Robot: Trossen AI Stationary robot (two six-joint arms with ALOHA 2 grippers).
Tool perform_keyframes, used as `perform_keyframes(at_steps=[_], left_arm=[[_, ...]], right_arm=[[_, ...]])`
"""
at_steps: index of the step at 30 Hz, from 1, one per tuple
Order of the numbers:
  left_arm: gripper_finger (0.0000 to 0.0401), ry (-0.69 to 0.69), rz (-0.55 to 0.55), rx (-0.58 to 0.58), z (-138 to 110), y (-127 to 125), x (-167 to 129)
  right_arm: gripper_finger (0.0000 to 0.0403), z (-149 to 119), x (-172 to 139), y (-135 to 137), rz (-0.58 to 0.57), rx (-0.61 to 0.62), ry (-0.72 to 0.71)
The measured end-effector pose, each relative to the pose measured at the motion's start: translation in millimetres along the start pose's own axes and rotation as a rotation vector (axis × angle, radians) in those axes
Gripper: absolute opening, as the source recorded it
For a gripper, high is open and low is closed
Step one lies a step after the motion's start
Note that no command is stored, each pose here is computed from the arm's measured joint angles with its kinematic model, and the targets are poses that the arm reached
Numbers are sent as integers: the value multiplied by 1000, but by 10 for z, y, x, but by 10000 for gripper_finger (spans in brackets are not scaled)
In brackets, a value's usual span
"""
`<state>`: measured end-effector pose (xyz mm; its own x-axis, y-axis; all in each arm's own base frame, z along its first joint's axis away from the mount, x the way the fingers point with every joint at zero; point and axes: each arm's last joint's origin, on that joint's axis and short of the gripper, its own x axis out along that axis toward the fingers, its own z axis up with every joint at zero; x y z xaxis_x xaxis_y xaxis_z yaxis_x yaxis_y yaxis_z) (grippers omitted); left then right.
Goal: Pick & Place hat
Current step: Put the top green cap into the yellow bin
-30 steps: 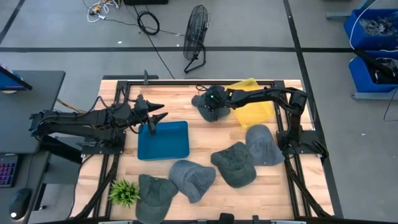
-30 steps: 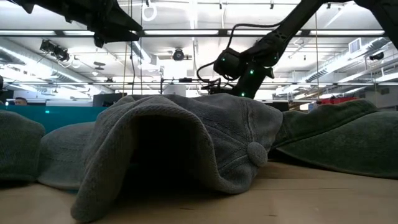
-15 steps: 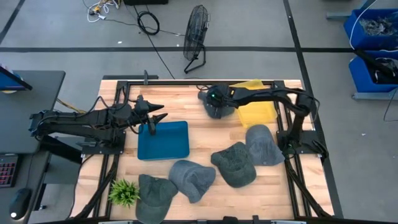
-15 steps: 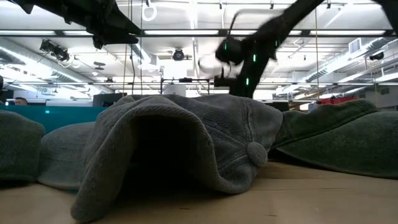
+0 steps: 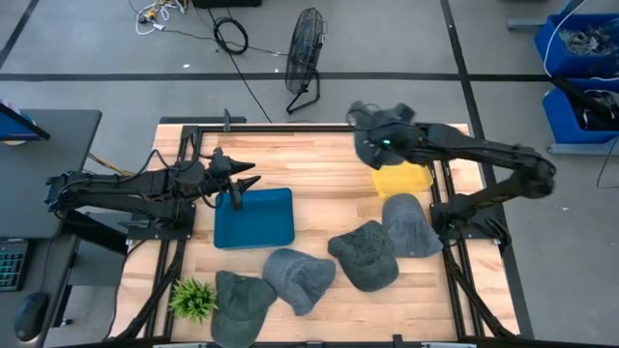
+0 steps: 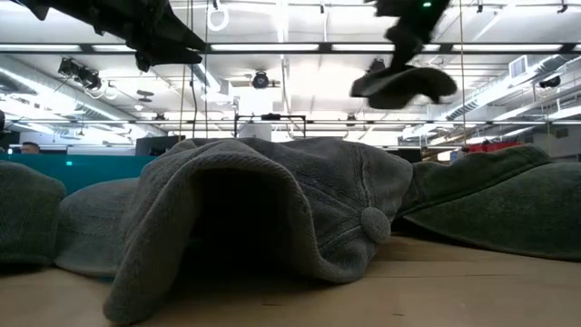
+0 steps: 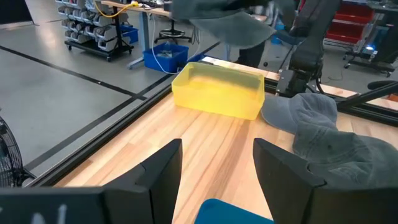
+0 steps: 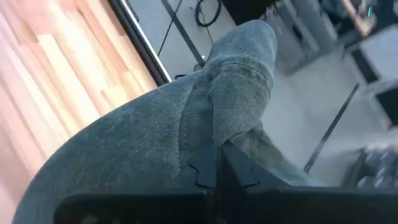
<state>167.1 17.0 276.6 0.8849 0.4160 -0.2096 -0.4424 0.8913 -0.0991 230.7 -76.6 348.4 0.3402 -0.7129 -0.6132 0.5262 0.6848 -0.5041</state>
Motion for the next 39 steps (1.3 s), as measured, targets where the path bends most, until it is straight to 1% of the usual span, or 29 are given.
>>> perform_keyframes(at_steps=[3,6,8,10,12,14,17,21,22,23,25,27,30,35,39], left_arm=[[202,9,2,-24,-9,1,0],[202,17,4,-22,-18,3,0],[202,18,3,-21,-18,3,0],[202,18,3,-21,-18,3,0],[202,18,3,-21,-19,3,0],[202,18,3,-21,-19,3,0],[202,19,4,-22,-19,4,0],[202,18,3,-25,-19,3,0],[202,18,3,-26,-19,3,0],[202,17,4,-27,-18,4,0],[202,17,4,-26,-18,3,0],[202,17,5,-27,-17,4,-1],[202,16,5,-27,-17,4,-1],[202,17,5,-27,-18,4,0],[202,17,6,-27,-18,4,-1]], right_arm=[[3,-277,1,18,4,35,15],[3,-565,142,138,5,56,31],[3,-726,281,229,-24,65,25],[3,-864,431,311,-70,36,23],[3,-1027,587,371,-123,-50,56],[3,-1163,724,409,-167,-108,90],[4,-1236,832,404,-205,-134,95],[4,-1329,945,356,-226,-217,153],[4,-1343,969,337,-205,-244,162],[4,-1374,1001,328,-159,-280,176],[5,-1445,1066,330,-34,-347,197],[5,-1463,1119,326,42,-358,189],[5,-1468,1172,335,99,-347,180],[6,-1435,1237,366,118,-390,145],[23,-1388,1296,365,88,-382,109]])
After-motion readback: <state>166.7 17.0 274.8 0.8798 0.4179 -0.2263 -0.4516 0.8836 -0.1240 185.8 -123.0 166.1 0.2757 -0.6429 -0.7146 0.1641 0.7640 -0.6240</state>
